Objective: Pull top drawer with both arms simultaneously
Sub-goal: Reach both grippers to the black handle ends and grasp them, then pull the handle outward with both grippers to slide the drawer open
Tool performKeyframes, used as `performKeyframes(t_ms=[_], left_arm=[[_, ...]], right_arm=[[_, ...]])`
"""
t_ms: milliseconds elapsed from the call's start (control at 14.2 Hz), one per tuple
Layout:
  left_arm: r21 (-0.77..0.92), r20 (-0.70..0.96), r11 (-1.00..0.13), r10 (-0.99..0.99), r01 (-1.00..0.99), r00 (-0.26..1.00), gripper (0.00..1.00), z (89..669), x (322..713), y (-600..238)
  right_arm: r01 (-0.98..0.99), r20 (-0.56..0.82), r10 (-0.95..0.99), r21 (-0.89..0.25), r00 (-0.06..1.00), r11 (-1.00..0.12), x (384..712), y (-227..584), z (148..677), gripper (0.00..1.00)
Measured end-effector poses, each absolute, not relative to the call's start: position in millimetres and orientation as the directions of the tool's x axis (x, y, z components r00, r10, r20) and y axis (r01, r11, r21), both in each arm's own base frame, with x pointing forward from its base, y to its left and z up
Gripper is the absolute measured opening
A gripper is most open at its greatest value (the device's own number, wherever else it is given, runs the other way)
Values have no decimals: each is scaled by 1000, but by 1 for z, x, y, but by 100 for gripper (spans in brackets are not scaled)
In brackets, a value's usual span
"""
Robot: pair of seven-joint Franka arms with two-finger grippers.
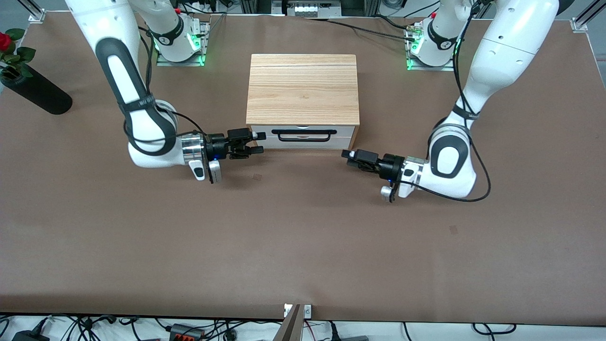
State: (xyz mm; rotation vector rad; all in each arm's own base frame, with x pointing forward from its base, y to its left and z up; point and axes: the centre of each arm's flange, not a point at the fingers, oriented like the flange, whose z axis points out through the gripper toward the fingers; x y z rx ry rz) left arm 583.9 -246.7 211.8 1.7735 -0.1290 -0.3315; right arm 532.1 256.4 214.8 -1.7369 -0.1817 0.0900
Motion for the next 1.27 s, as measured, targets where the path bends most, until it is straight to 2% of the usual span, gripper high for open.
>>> performKeyframes(t_ms=[353, 423, 564, 635, 705, 776, 846, 917, 1058, 1128, 1199, 1269], left_arm=[[979, -158, -165, -262, 118, 952, 98, 196, 557, -266], [980, -158, -156, -259, 121, 953, 94, 193, 553, -268], [984, -151, -135, -248, 120, 957, 93, 188, 545, -277], [985, -144, -131, -241, 115, 960, 90, 185, 540, -284], [985, -139, -130, -241, 110, 961, 82, 183, 535, -290], [986, -136, -132, -243, 106, 960, 82, 181, 531, -295], [986, -134, -133, -245, 103, 960, 77, 180, 530, -297], [986, -130, -132, -246, 100, 960, 67, 180, 529, -298], [988, -116, -130, -249, 85, 962, 45, 176, 526, -296], [988, -111, -129, -250, 81, 962, 45, 174, 523, -295], [989, -108, -129, -251, 77, 962, 39, 172, 521, -294], [989, -104, -128, -251, 74, 962, 31, 171, 520, -294]], right_arm=[[21, 9, 119, -995, 993, -100, 508, 285, 196, 100], [7, -3, 109, -996, 994, -92, 503, 290, 194, 100], [-20, -28, 96, -996, 995, -87, 495, 294, 187, 100], [-30, -39, 96, -996, 995, -89, 492, 295, 182, 100], [-37, -46, 97, -995, 994, -92, 490, 295, 178, 100], [-42, -51, 97, -995, 994, -94, 489, 295, 175, 94], [-45, -54, 98, -994, 994, -95, 489, 295, 173, 94], [-45, -54, 99, -994, 994, -95, 488, 296, 173, 89], [-44, -54, 100, -995, 993, -95, 488, 297, 173, 64], [-44, -54, 100, -995, 993, -94, 488, 297, 174, 54], [-44, -53, 100, -995, 994, -94, 488, 297, 174, 53], [-43, -53, 100, -995, 994, -94, 488, 297, 174, 47]])
